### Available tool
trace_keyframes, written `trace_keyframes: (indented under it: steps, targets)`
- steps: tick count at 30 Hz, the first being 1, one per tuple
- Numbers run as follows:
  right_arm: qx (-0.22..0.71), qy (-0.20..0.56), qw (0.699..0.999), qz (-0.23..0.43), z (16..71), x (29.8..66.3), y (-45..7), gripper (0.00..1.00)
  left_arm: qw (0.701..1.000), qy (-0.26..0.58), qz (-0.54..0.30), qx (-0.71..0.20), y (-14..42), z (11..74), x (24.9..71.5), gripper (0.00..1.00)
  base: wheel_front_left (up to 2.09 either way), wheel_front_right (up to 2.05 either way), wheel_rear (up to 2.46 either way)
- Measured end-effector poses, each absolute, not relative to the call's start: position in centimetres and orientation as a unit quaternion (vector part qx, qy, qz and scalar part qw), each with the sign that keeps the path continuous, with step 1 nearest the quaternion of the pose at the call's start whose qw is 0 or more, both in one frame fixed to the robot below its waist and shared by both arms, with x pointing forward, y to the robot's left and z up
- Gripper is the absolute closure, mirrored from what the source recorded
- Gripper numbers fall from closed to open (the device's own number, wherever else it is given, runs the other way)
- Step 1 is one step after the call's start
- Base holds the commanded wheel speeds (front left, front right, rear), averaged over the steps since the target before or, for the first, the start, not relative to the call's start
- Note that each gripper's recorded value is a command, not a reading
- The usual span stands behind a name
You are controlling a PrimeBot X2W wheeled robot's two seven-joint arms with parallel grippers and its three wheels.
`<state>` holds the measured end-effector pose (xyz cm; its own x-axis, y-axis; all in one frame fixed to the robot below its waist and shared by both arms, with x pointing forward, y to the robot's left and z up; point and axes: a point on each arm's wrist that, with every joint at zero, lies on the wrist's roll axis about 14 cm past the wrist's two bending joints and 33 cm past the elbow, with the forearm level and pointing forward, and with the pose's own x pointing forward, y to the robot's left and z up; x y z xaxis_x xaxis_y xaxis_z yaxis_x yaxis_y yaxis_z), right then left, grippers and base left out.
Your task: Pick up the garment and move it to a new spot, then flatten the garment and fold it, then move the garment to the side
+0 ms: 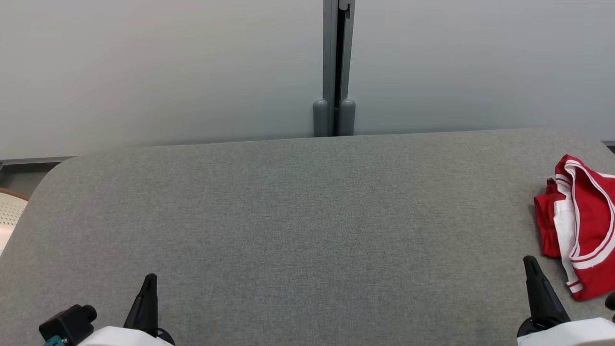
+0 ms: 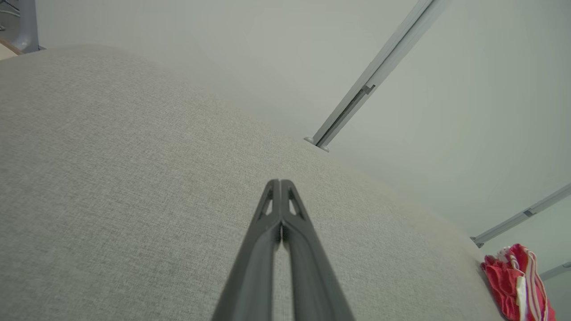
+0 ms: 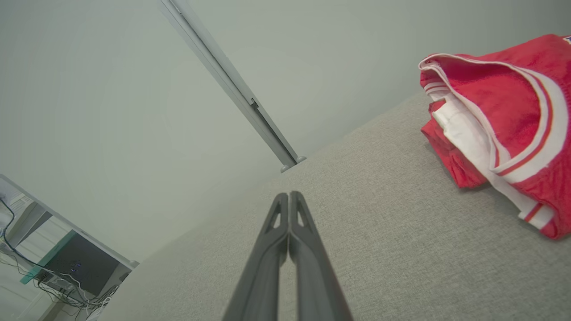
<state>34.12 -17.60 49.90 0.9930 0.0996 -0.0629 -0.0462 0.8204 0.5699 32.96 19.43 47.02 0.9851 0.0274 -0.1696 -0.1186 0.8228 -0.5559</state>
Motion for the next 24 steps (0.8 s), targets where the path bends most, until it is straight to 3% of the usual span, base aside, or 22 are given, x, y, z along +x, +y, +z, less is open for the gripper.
trace_keyframes:
  steps: [24]
  targets:
    - [0.451, 0.036, 0.892, 0.023, 50.2, 35.7, -18.2, 1.0, 0.89, 0.068, 0.037, -0.45, 19.6, 47.8, 34.9, 1.0, 0.0, 0.0, 0.0]
